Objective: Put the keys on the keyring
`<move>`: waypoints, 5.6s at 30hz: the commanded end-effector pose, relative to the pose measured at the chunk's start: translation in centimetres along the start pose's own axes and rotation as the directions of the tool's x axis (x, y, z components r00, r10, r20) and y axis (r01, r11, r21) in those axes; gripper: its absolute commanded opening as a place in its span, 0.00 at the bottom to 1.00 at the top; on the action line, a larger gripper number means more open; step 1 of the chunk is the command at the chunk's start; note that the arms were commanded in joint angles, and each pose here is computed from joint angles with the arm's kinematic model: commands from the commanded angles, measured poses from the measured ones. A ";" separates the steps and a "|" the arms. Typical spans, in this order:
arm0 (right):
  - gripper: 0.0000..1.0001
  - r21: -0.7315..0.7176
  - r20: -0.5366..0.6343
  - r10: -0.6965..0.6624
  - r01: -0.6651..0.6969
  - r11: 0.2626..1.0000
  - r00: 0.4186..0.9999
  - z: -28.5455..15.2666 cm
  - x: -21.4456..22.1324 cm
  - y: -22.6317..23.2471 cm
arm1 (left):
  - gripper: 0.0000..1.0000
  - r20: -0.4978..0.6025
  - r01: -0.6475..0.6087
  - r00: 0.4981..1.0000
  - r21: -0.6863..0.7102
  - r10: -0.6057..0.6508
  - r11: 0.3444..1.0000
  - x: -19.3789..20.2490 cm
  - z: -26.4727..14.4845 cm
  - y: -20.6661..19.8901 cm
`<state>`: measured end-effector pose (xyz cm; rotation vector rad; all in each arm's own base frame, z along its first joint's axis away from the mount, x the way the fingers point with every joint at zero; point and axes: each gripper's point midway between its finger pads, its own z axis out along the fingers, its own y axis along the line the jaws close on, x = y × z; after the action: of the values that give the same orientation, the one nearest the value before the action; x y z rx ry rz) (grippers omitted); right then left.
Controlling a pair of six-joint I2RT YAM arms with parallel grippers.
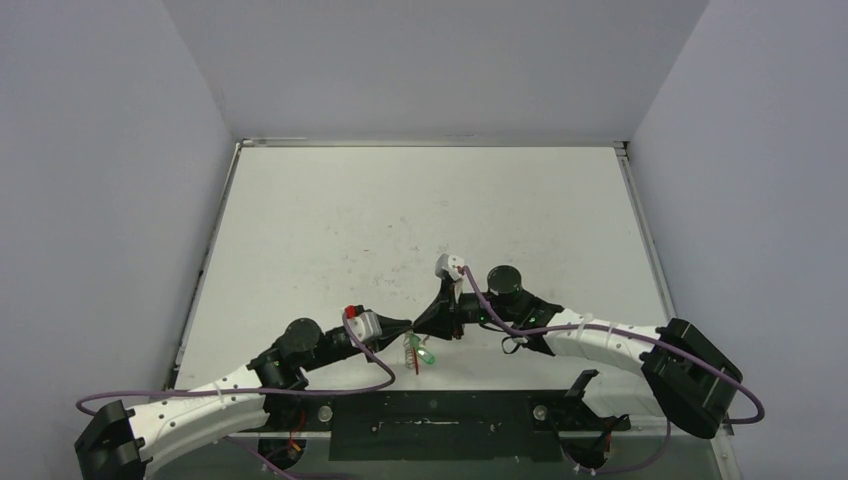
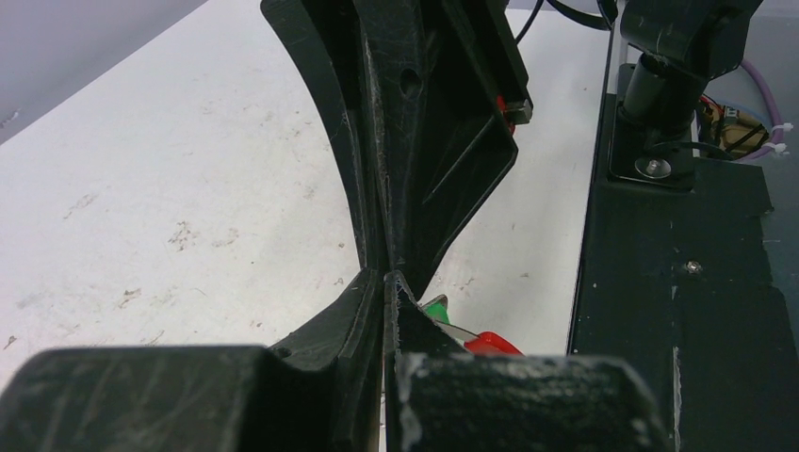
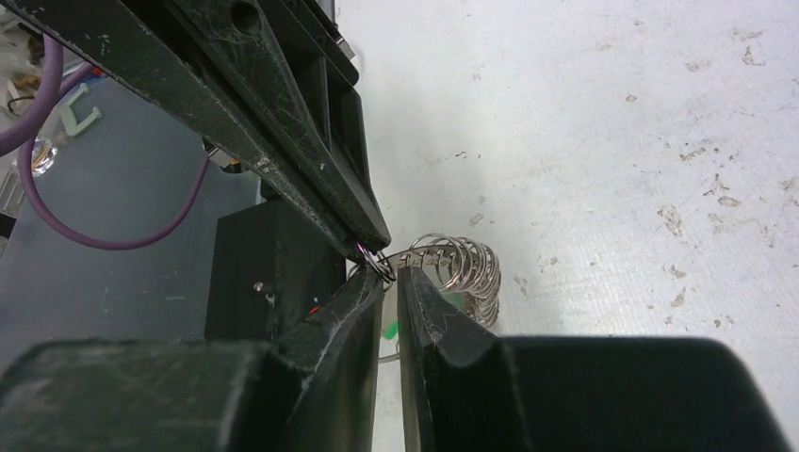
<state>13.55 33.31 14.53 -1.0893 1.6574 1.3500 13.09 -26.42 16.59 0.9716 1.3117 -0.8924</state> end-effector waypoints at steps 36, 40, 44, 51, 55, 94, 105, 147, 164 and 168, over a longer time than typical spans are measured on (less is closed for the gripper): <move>0.00 0.425 -0.351 -0.106 0.259 0.868 0.931 -4.8 -3.7 -3.4 | 0.48 0.007 0.146 0.989 -0.166 -0.146 0.975 -1.5 0.4 2.4; 0.00 0.478 -0.391 -0.081 0.277 0.834 0.917 -4.8 -4.6 -3.5 | 0.54 0.002 0.191 0.981 -0.173 -0.194 0.966 -1.2 1.3 2.5; 0.00 0.530 -0.356 -0.021 0.221 0.819 0.934 -4.6 -5.7 -3.5 | 0.66 0.013 0.249 0.968 -0.200 -0.252 0.948 -0.9 2.1 2.9; 0.00 0.582 -0.323 0.043 0.163 0.797 0.945 -4.3 -6.0 -3.8 | 0.72 0.084 0.279 0.960 -0.173 -0.268 0.945 -2.1 3.1 2.7; 0.00 0.590 -0.315 0.063 0.143 0.795 0.947 -4.0 -5.8 -3.9 | 0.72 0.135 0.335 0.940 -0.201 -0.313 0.921 -2.7 3.3 3.3; 0.00 0.624 -0.292 0.074 0.131 0.770 0.954 -4.3 -6.4 -3.6 | 0.00 0.048 0.296 0.952 -0.408 -0.303 0.864 0.4 5.6 4.8; 0.25 0.518 -0.187 0.020 0.081 0.852 0.982 -2.9 -7.6 -2.0 | 0.00 0.036 0.277 0.958 -0.349 -0.283 0.895 -0.1 5.7 3.9; 0.27 -0.050 -0.027 -0.505 0.504 0.862 0.862 -3.4 -5.2 3.1 | 0.00 0.046 0.173 0.984 -0.024 -0.172 0.985 -2.1 5.1 -1.3; 0.00 0.004 -0.153 -0.454 0.460 0.888 0.878 -3.3 -4.4 1.7 | 0.00 0.034 0.163 0.986 -0.036 -0.162 0.986 -1.7 4.9 -1.1; 0.00 0.062 -0.215 -0.365 0.386 0.921 0.906 -3.7 -4.8 1.4 | 0.00 0.017 0.149 0.989 -0.060 -0.149 0.987 -1.3 4.6 -0.7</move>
<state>12.96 30.65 18.39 -1.5000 1.4328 0.9632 13.37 -31.10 15.43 0.8700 1.4893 -0.9786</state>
